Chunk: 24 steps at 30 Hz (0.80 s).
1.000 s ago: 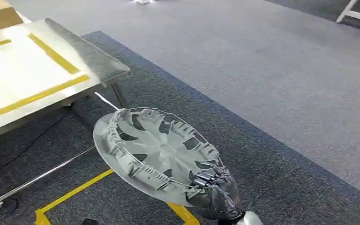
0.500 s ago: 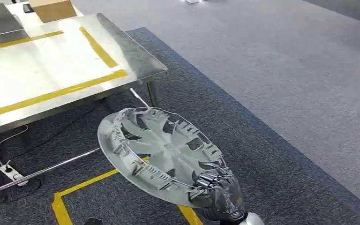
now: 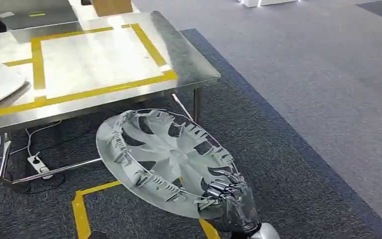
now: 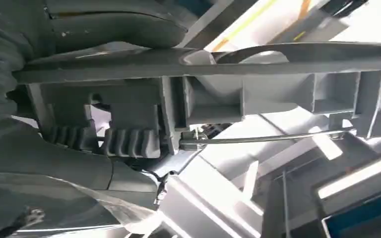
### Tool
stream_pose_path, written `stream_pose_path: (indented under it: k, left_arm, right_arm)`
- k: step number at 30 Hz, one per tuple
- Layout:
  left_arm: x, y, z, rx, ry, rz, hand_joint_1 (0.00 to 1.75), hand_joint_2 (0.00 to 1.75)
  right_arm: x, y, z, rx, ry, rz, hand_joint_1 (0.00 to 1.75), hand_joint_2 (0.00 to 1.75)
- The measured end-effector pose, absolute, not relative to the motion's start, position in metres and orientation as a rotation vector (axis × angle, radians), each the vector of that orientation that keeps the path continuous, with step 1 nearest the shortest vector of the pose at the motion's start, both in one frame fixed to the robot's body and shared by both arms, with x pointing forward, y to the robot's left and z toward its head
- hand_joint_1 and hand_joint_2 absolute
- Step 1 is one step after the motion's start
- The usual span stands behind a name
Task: Take the parts from the cabinet and place them on the table.
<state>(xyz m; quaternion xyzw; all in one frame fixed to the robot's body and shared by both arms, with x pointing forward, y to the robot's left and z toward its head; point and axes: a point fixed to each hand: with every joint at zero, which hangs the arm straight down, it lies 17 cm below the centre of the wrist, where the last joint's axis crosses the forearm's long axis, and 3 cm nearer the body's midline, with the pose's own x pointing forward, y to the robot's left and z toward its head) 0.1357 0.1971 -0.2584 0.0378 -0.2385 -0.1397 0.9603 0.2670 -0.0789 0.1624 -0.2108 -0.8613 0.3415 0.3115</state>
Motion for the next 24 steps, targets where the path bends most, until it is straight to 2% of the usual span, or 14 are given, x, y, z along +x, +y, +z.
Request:
stream_pose_path:
  k: [24]
  left_arm:
    - [0.137, 0.204, -0.259, 0.082, -0.480, -0.273, 0.00, 0.00]
  right_arm:
    - [0.276, -0.070, 0.179, -0.494, -2.332, 0.822, 1.75, 1.75]
